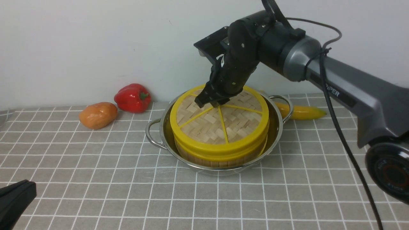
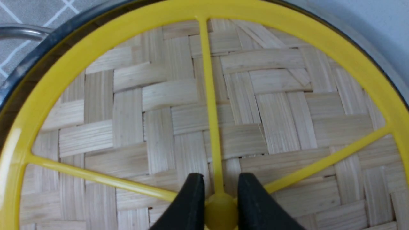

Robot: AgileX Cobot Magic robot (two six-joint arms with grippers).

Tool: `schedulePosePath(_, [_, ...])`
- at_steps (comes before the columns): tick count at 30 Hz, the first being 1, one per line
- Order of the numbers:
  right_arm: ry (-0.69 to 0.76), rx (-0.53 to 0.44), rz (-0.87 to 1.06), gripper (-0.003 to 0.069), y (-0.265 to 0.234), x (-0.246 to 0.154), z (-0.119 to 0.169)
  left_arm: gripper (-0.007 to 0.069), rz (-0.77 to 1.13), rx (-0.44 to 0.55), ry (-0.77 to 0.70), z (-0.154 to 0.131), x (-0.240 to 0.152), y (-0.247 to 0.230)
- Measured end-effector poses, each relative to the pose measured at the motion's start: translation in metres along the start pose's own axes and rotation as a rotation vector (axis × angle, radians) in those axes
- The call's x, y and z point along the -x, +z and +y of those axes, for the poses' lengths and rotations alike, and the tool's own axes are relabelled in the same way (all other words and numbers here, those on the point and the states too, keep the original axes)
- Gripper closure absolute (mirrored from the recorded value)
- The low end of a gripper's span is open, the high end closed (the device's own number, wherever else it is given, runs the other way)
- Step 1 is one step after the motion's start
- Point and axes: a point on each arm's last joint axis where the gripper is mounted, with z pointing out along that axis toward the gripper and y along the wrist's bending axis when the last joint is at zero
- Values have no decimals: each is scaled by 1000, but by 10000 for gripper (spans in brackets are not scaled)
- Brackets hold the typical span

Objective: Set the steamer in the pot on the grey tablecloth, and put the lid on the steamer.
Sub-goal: 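Place the bamboo steamer lid onto the steamer basket in the pot with the right gripper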

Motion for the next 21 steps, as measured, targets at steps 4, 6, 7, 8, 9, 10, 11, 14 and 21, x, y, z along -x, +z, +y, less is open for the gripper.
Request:
schedulePosePath(4, [0, 0, 3, 513, 0, 0, 0, 624, 1, 0, 0, 0, 0, 0])
schedulePosePath(6, [3, 0, 9, 513, 0, -1, 0, 624, 1, 0, 0, 0, 0, 0])
schedulePosePath(7, [9, 0, 20, 513, -1, -2, 0, 624, 1, 0, 0, 0, 0, 0])
schedulePosePath(8, [15, 0, 27, 513, -1, -2, 0, 624, 1, 0, 0, 0, 0, 0])
schedulePosePath(9, [18, 0, 28, 513, -1, -2, 0, 624, 1, 0, 0, 0, 0, 0])
schedulePosePath(10, [20, -1, 28, 513, -1, -2, -1, 624, 1, 0, 0, 0, 0, 0])
schedulePosePath(11, [21, -1, 28, 513, -1, -2, -1, 624, 1, 0, 0, 0, 0, 0])
schedulePosePath(14, [23, -1, 29, 513, -1, -2, -1, 624, 1, 0, 0, 0, 0, 0])
schedulePosePath(21, [25, -1, 29, 513, -1, -2, -1, 623, 1, 0, 0, 0, 0, 0])
